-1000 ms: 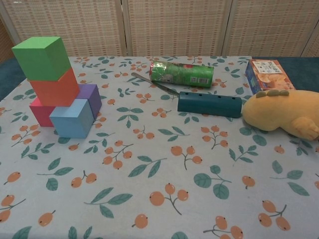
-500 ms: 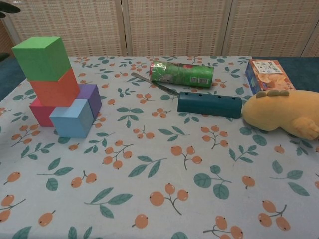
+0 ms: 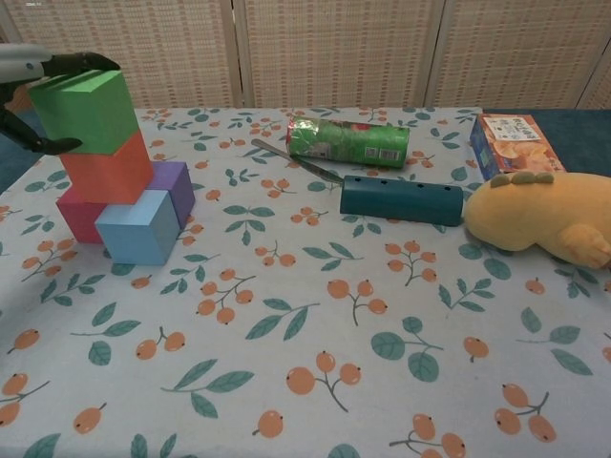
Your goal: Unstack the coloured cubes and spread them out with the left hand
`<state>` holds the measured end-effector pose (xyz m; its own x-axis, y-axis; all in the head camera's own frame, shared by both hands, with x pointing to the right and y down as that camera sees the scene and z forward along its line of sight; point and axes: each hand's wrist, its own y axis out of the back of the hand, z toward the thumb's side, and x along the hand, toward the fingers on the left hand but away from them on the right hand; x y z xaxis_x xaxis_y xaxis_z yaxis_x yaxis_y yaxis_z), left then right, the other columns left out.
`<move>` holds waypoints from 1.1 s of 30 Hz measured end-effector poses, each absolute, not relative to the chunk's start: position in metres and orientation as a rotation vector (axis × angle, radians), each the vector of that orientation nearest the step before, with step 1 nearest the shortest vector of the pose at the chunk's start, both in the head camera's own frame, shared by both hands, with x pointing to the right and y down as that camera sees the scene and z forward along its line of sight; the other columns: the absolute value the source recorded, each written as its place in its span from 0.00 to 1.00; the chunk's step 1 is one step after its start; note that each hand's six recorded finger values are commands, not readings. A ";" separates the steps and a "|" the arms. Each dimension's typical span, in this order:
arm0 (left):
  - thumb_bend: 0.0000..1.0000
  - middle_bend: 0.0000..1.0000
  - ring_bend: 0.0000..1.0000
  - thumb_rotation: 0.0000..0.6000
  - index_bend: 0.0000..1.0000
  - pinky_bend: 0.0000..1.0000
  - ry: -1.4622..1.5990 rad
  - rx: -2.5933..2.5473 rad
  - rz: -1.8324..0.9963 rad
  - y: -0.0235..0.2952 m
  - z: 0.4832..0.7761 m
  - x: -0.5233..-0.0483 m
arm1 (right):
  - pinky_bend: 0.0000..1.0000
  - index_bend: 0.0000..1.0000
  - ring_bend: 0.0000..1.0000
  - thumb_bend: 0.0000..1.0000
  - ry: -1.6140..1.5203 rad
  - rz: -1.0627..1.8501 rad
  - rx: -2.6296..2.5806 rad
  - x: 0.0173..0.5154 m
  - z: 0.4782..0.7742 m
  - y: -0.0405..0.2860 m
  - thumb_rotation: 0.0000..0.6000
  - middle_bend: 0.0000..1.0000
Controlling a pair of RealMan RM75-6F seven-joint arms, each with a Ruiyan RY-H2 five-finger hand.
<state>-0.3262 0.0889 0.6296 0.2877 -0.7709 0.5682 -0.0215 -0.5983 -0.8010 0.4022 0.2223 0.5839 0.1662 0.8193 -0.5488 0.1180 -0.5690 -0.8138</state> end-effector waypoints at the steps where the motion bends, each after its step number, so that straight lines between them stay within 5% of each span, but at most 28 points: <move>1: 0.39 0.20 0.17 1.00 0.02 0.14 0.711 -1.861 -1.374 0.088 0.630 -0.326 | 0.00 0.00 0.00 0.25 -0.885 1.447 -1.829 0.402 0.584 0.223 1.00 0.00; 5: 0.40 0.40 0.35 1.00 0.17 0.18 0.726 -1.848 -1.368 0.085 0.630 -0.324 | 0.00 0.00 0.00 0.25 -0.876 1.458 -1.832 0.402 0.585 0.224 1.00 0.00; 12: 0.48 0.50 0.41 1.00 0.25 0.19 0.770 -1.823 -1.342 0.079 0.631 -0.326 | 0.00 0.00 0.00 0.25 -0.855 1.485 -1.832 0.402 0.588 0.225 1.00 0.00; 25: 0.49 0.51 0.42 1.00 0.26 0.19 0.879 -1.769 -1.202 0.072 0.598 -0.332 | 0.00 0.00 0.00 0.25 -0.826 1.515 -1.837 0.402 0.592 0.228 1.00 0.00; 33: 0.47 0.51 0.44 1.00 0.26 0.18 0.883 -1.684 -1.302 0.120 0.582 -0.393 | 0.00 0.00 0.00 0.25 -0.807 1.526 -1.858 0.400 0.597 0.230 1.00 0.00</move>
<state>-0.3928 0.1199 0.5824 0.2221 -0.8872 0.4045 -0.0476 -0.4242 -0.9043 0.4001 0.2301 0.5966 0.1560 0.7675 -0.6218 0.0824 -0.6375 -0.7661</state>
